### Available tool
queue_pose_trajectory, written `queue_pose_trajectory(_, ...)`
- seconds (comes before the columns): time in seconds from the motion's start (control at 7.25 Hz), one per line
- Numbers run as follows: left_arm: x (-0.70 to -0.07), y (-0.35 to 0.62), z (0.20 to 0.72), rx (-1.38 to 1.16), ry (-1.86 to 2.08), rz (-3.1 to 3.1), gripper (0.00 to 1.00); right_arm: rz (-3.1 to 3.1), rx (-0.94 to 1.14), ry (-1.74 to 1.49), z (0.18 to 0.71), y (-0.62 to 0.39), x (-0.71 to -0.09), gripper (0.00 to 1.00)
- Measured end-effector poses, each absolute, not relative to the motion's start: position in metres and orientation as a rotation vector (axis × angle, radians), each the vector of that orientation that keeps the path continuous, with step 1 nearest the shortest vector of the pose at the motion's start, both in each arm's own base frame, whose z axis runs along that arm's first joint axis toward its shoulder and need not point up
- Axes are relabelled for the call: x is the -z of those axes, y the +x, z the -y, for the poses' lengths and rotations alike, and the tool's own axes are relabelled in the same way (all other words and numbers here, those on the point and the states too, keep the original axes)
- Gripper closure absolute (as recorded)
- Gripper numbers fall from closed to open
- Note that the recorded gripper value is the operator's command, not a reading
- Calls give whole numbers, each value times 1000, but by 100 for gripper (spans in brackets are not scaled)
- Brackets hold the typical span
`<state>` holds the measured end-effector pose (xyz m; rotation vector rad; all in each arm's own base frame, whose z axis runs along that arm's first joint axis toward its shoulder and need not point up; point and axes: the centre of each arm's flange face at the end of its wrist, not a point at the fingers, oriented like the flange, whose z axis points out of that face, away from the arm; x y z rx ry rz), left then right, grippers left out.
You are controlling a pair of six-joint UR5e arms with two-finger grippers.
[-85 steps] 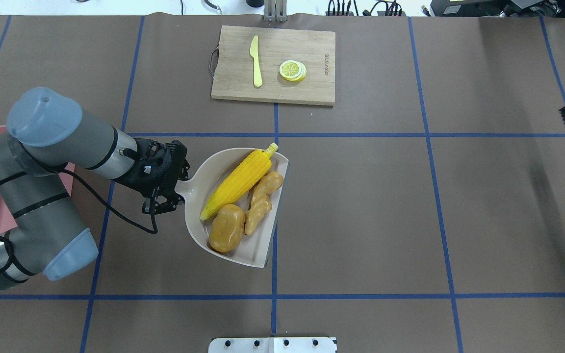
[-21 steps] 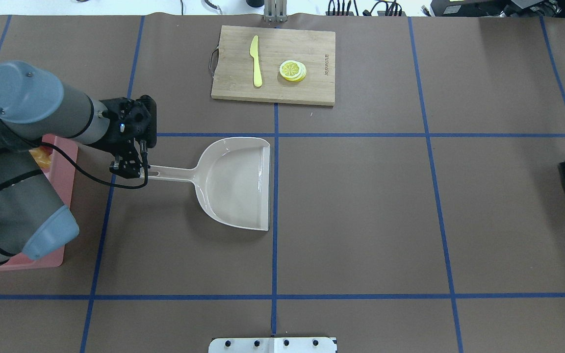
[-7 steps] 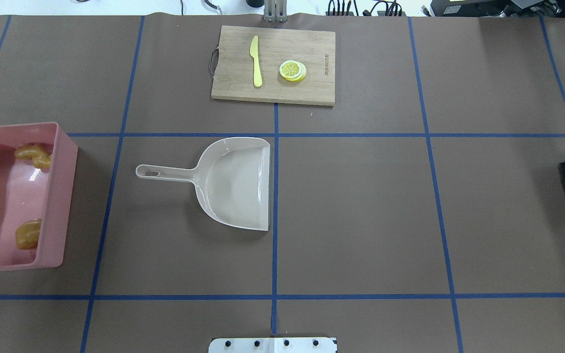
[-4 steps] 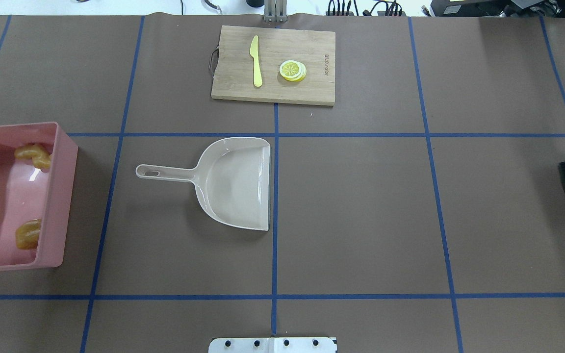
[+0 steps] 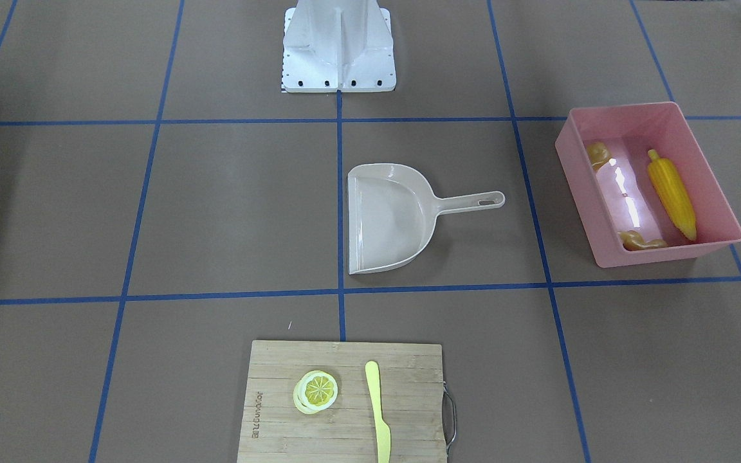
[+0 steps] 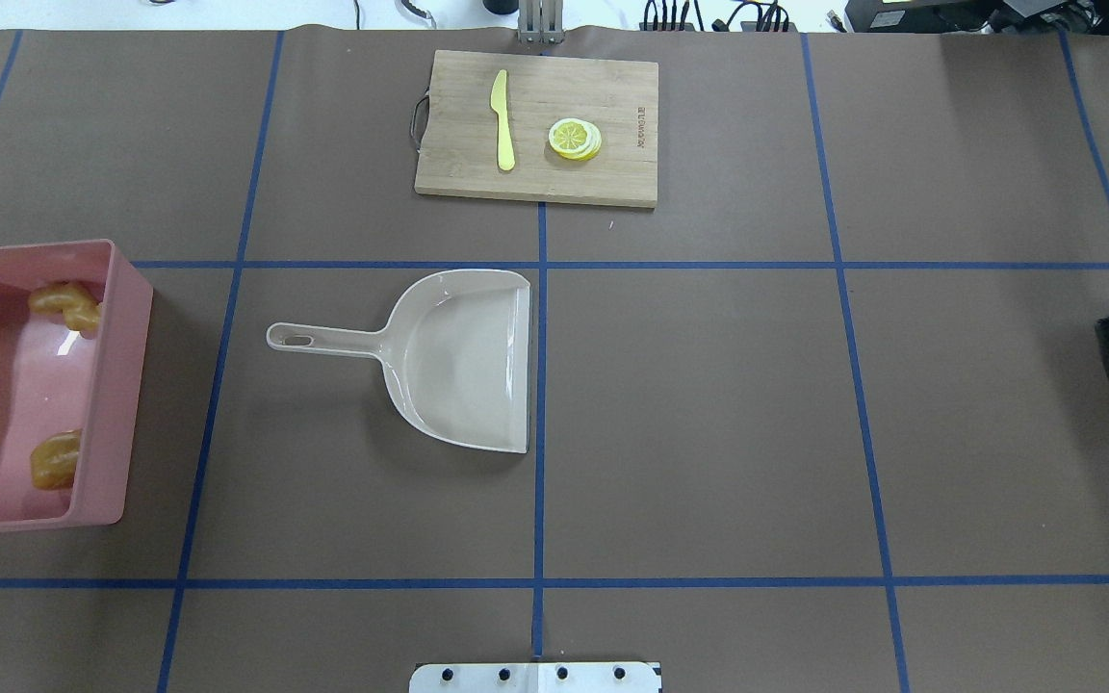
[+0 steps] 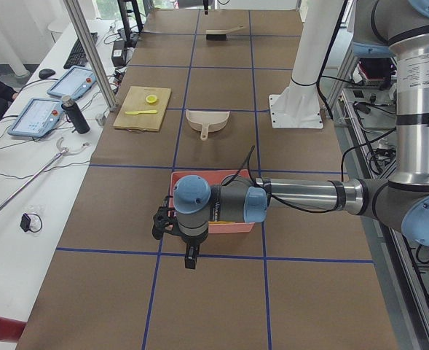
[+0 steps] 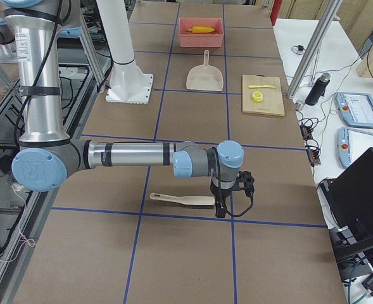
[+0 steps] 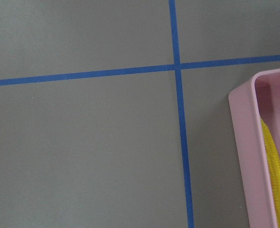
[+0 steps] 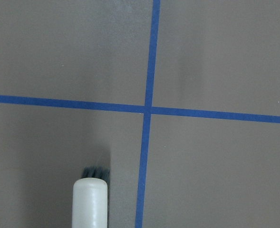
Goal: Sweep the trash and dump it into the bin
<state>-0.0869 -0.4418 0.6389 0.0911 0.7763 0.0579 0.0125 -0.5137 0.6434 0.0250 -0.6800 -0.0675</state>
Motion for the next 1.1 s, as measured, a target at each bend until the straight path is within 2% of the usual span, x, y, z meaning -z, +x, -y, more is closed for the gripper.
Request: queue_pose_trajectory(1.1, -623, -86, 443, -66, 117, -775, 2, 681, 70, 22, 514, 10, -643, 0)
